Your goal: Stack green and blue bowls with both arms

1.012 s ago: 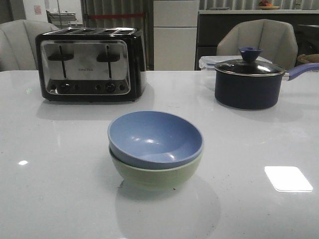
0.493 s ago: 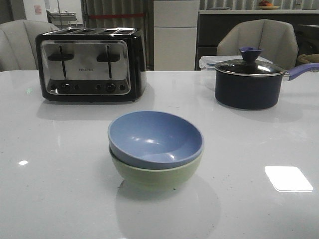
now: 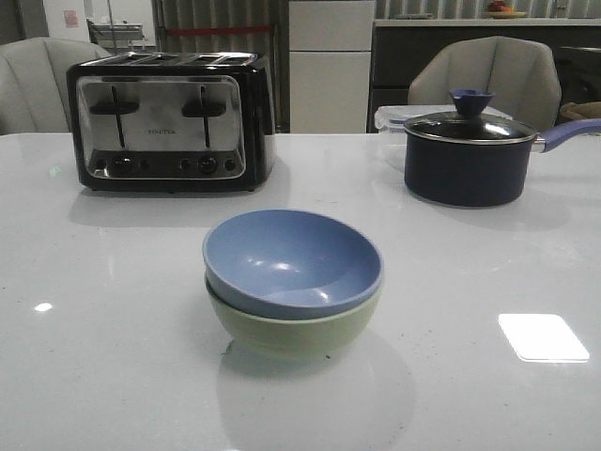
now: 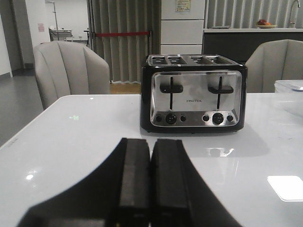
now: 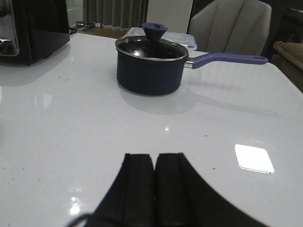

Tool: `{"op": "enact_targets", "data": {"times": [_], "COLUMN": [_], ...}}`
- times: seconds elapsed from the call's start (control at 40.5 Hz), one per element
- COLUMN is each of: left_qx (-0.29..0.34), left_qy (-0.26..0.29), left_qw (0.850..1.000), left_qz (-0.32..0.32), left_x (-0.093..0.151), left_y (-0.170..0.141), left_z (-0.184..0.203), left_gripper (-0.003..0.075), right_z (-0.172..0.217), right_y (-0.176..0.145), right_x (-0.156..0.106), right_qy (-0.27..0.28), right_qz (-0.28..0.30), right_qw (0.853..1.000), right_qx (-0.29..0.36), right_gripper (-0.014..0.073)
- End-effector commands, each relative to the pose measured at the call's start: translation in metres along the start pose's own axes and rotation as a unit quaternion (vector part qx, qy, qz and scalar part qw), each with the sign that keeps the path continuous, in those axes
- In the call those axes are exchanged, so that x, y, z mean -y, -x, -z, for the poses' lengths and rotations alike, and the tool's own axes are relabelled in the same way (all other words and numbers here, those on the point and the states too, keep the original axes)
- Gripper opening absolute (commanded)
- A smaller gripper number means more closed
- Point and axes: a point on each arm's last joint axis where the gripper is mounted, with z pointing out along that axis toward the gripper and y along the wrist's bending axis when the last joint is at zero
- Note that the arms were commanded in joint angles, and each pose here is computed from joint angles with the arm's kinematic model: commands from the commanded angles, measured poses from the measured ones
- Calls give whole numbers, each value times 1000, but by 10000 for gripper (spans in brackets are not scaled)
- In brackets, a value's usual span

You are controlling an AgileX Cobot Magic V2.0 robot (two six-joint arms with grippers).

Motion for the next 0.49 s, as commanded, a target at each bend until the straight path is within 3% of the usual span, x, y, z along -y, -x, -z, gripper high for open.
{"op": "enact_targets", "data": {"times": [0.0,0.469], "left_qx": [55,55], "left_qy": [3,3], "left_qw": [998,998], "left_qz": [9,9], "left_x": [-1,-1], "left_y": [8,8], "left_z": [2,2], "left_gripper": [93,93], "right_z": [2,3], "right_y": [11,14], "right_x": [3,4], "right_qy": [-20,-23], "right_qz": [2,-17], "right_qw": [998,996], "right_qx": [65,78], "right_gripper": [53,53]}}
